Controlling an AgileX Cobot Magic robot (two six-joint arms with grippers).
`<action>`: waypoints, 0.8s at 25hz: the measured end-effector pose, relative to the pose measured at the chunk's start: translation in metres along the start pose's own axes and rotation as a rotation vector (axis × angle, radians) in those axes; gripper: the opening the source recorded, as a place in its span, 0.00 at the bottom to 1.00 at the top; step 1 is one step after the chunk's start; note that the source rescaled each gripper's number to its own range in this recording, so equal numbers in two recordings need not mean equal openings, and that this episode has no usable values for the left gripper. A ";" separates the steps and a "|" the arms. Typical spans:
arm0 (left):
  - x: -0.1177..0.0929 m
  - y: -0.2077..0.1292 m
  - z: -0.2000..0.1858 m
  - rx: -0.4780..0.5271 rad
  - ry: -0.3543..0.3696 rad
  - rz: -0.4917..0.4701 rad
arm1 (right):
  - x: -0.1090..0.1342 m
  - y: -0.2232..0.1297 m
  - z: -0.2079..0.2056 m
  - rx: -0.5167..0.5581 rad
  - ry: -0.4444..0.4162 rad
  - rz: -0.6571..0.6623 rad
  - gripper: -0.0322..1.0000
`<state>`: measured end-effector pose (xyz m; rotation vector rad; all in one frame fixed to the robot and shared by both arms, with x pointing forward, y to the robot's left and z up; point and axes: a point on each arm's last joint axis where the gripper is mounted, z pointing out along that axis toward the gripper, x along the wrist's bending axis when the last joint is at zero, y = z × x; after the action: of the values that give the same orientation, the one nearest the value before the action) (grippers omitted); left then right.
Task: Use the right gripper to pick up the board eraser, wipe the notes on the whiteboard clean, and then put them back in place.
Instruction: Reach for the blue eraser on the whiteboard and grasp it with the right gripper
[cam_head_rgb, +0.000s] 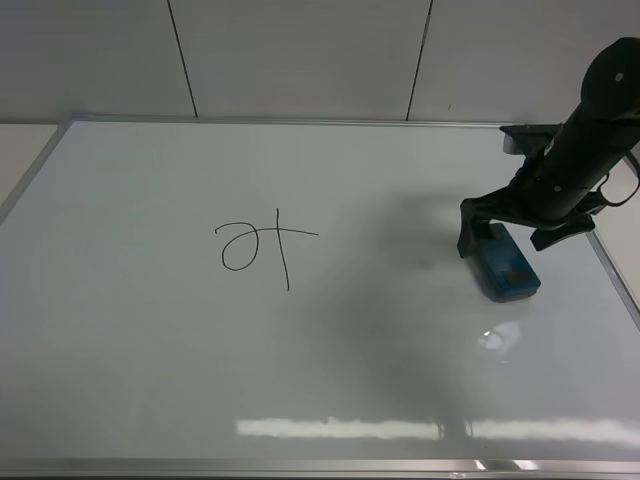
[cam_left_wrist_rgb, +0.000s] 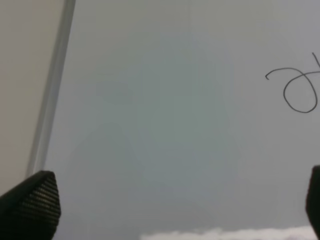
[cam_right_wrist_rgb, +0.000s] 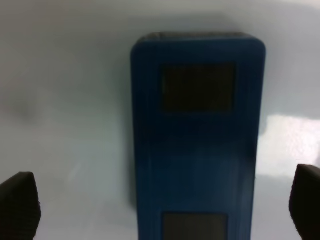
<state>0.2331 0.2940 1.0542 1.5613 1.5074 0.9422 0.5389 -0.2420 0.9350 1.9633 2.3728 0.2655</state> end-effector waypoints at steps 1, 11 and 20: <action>0.000 0.000 0.000 0.000 0.000 0.000 | -0.002 -0.002 0.001 0.007 -0.008 0.001 1.00; 0.000 0.000 0.000 0.000 0.000 0.000 | -0.014 -0.008 0.005 0.023 -0.060 -0.009 1.00; 0.000 0.000 0.000 0.000 0.000 0.000 | -0.015 -0.003 0.012 -0.013 -0.063 -0.005 1.00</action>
<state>0.2331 0.2940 1.0542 1.5613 1.5074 0.9422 0.5401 -0.2558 0.9218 1.9301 2.3318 0.2151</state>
